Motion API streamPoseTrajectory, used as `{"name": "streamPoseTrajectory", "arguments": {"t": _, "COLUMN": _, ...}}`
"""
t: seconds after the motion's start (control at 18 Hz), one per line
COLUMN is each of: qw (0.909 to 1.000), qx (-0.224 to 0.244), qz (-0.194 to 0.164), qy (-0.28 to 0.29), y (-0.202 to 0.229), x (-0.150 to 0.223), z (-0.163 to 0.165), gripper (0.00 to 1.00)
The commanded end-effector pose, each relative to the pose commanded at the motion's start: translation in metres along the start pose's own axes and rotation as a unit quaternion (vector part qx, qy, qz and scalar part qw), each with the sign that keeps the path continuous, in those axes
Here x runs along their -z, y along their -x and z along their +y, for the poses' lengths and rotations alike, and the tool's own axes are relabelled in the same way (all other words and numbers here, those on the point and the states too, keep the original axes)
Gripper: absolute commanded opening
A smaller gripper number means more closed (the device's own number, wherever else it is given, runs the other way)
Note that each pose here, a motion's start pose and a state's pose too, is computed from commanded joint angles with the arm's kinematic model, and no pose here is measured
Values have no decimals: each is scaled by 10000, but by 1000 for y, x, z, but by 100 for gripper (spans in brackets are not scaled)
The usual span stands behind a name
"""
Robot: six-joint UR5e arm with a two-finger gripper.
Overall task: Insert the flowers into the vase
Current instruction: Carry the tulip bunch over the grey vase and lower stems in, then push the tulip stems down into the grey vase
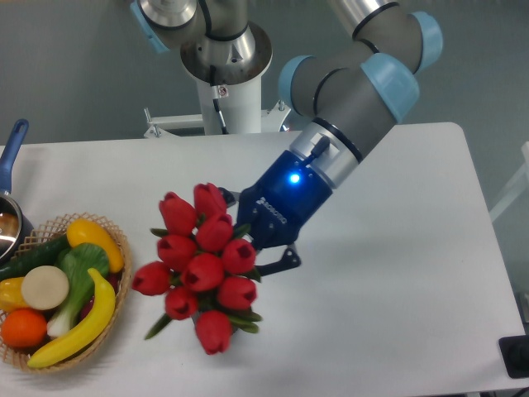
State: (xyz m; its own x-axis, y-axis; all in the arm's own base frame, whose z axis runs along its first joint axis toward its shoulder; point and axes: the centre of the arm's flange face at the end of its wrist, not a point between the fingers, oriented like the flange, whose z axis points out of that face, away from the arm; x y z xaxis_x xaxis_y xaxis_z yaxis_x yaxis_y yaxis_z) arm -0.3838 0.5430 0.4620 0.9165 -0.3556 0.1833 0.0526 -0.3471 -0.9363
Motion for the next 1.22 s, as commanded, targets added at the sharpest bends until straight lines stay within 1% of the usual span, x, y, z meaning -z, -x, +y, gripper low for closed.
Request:
{"name": "streamPoseTrajectory", "arguments": {"t": 0.11, "qw": 9999, "qx": -114, "qz": 35, "qy": -97, "y": -5, "x": -1, "z": 11, "gripper": 1}}
{"name": "streamPoseTrajectory", "arguments": {"t": 0.17, "qw": 9998, "qx": -165, "qz": 22, "qy": -110, "y": -7, "x": -2, "z": 15, "gripper": 3}}
{"name": "streamPoseTrajectory", "arguments": {"t": 0.22, "qw": 9998, "qx": -136, "qz": 29, "qy": -103, "y": -7, "x": -3, "z": 19, "gripper": 3}}
{"name": "streamPoseTrajectory", "arguments": {"t": 0.56, "qw": 9997, "qx": -196, "qz": 0, "qy": -108, "y": -3, "x": -1, "z": 22, "gripper": 4}}
{"name": "streamPoseTrajectory", "arguments": {"t": 0.78, "qw": 9996, "qx": -257, "qz": 27, "qy": -89, "y": 0, "x": -5, "z": 30, "gripper": 5}}
{"name": "streamPoseTrajectory", "arguments": {"t": 0.94, "qw": 9998, "qx": -189, "qz": 54, "qy": -60, "y": 2, "x": -9, "z": 40, "gripper": 6}}
{"name": "streamPoseTrajectory", "arguments": {"t": 1.06, "qw": 9998, "qx": -166, "qz": 93, "qy": -28, "y": 1, "x": -13, "z": 54, "gripper": 7}}
{"name": "streamPoseTrajectory", "arguments": {"t": 1.22, "qw": 9994, "qx": -293, "qz": 178, "qy": 30, "y": -4, "x": -20, "z": 82, "gripper": 8}}
